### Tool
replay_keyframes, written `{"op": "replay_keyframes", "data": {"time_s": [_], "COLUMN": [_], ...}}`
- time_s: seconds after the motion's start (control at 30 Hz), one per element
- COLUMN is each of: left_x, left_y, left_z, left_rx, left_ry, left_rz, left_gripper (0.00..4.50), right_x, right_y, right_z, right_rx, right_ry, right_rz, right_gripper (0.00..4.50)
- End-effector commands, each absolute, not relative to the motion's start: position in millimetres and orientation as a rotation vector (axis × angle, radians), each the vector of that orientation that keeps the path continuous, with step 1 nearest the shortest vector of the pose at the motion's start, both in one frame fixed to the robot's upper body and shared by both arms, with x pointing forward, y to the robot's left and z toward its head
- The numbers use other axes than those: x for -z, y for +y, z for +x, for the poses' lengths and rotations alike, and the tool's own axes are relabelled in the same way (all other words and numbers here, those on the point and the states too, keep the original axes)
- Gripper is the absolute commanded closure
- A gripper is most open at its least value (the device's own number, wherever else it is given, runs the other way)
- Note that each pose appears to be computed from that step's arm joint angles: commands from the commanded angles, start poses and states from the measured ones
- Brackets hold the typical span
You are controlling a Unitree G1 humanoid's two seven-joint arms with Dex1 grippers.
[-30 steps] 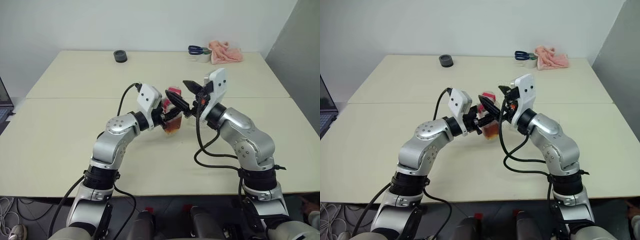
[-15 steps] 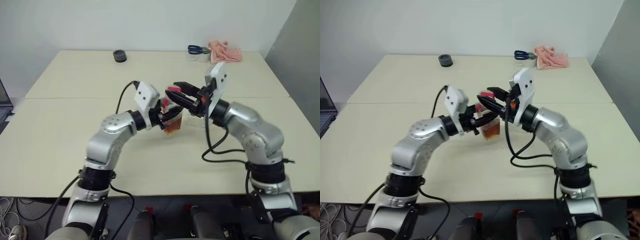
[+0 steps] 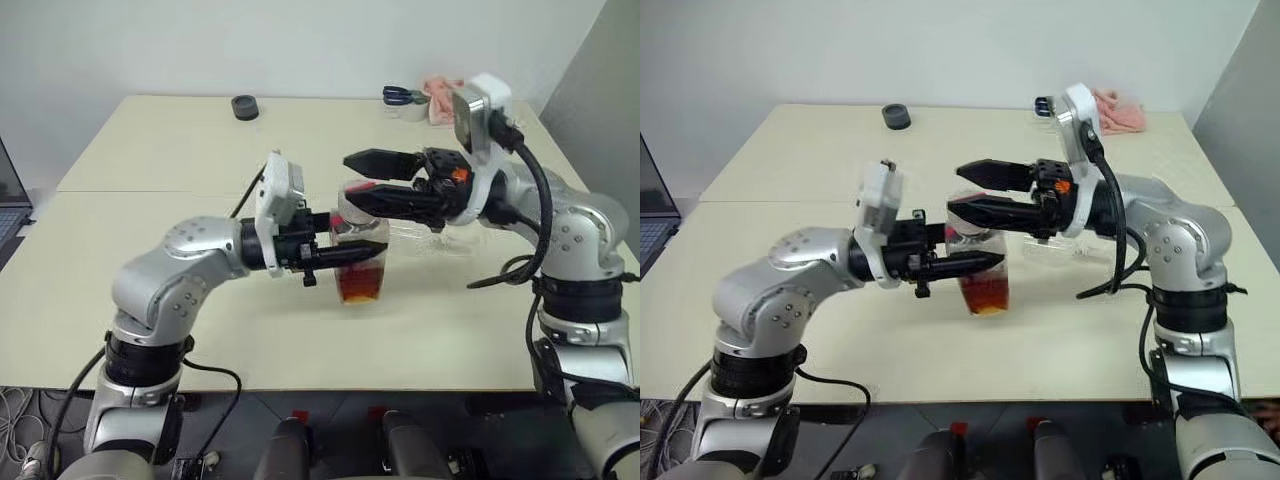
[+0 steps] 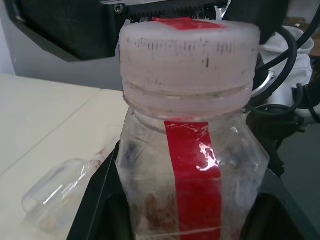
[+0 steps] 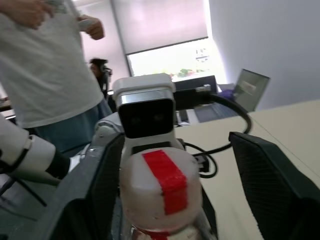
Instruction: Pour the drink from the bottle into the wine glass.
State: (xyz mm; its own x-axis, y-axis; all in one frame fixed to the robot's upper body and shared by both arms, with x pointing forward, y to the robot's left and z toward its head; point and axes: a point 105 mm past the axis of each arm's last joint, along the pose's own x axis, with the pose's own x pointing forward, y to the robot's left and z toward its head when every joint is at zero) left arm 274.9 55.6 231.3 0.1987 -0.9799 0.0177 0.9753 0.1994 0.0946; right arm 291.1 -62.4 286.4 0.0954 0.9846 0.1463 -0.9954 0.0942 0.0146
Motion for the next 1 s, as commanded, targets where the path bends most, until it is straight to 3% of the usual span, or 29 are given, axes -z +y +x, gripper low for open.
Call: {"op": "replay_keyframes", "data": {"time_s": [0.03, 0.23, 0.37, 0.7, 0.8, 1.0], "left_x": [-238, -225, -225, -222, -222, -223], "left_y": [55, 54, 54, 54, 54, 56], "left_z": [281, 298, 310, 310, 309, 310], "left_rx": [1.262, 1.126, 1.059, 1.08, 1.083, 1.076], "left_ry": [-0.178, -0.189, -0.207, -0.197, -0.195, -0.194], "left_rz": [0.097, 0.12, 0.125, 0.161, 0.159, 0.158], "left_gripper": [2.66, 2.66, 2.66, 2.66, 2.66, 2.66], "right_x": [-292, -278, -273, -274, -274, -268], "right_y": [-79, -72, -57, -38, -38, -39], "right_z": [286, 278, 286, 292, 291, 288], "right_rx": [-1.333, -1.173, -1.049, -1.003, -1.011, -1.033], "right_ry": [-0.181, -0.219, -0.259, -0.324, -0.323, -0.298], "right_rz": [0.084, 0.036, -0.046, -0.059, -0.05, -0.028], "right_gripper": [0.03, 0.03, 0.03, 0.03, 0.65, 2.78]}}
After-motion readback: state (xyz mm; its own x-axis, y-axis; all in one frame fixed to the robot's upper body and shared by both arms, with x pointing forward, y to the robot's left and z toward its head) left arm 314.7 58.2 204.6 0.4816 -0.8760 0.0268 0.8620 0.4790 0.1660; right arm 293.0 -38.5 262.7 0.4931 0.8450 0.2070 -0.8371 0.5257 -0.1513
